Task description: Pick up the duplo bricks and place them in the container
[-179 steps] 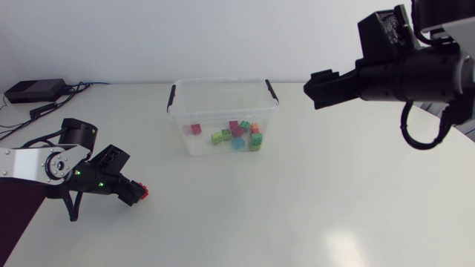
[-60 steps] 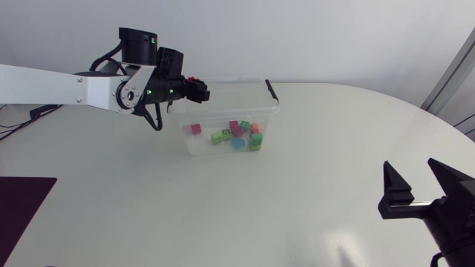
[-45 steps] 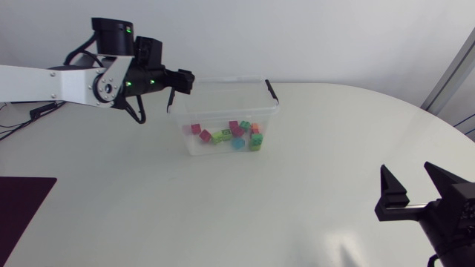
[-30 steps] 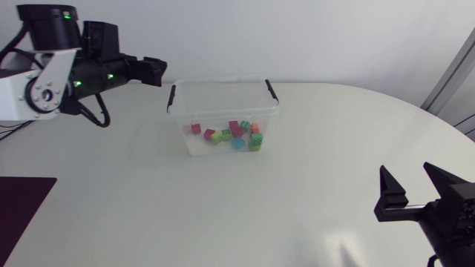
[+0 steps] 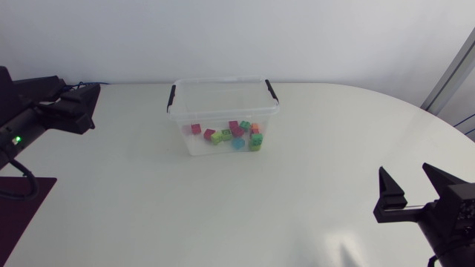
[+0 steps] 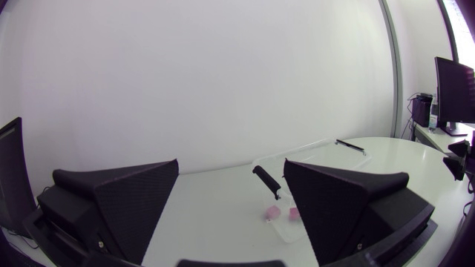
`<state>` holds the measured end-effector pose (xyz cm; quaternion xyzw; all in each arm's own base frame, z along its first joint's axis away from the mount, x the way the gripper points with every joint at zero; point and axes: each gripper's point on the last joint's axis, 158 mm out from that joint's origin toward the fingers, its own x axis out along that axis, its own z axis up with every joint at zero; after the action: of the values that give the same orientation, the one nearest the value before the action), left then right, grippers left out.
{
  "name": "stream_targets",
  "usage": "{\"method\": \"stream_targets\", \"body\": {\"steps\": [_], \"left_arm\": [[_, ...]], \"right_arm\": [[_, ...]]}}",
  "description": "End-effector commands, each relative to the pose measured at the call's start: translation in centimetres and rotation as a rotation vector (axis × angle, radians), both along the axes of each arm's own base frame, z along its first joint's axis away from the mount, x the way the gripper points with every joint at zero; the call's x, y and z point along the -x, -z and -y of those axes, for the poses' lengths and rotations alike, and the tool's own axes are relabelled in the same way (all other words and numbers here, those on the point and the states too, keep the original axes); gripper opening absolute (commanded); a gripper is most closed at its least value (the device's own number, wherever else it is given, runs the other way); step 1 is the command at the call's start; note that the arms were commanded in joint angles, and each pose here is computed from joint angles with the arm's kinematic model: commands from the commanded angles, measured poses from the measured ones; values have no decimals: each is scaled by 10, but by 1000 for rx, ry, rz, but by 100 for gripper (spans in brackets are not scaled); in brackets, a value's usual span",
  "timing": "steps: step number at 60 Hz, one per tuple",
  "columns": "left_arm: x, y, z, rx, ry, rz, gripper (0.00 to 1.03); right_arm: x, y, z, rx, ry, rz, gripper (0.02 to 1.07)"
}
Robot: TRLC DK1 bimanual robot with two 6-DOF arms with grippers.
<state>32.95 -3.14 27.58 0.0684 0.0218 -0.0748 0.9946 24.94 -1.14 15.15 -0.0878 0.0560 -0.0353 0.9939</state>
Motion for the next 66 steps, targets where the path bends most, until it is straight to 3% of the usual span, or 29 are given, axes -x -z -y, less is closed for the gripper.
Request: {"method": "stream_targets", "body": {"steps": [1, 22, 66], "left_arm": [[15, 14, -5, -25, -11, 9, 99], [52, 57, -16, 12, -65, 12, 99], [75, 126, -28, 133, -137, -18, 98]], "right_arm": [[0, 10, -1, 17, -6, -27, 102], [-1, 10, -3, -54, -16, -10, 102], [-5, 2, -10, -177, -56, 56, 102]]}}
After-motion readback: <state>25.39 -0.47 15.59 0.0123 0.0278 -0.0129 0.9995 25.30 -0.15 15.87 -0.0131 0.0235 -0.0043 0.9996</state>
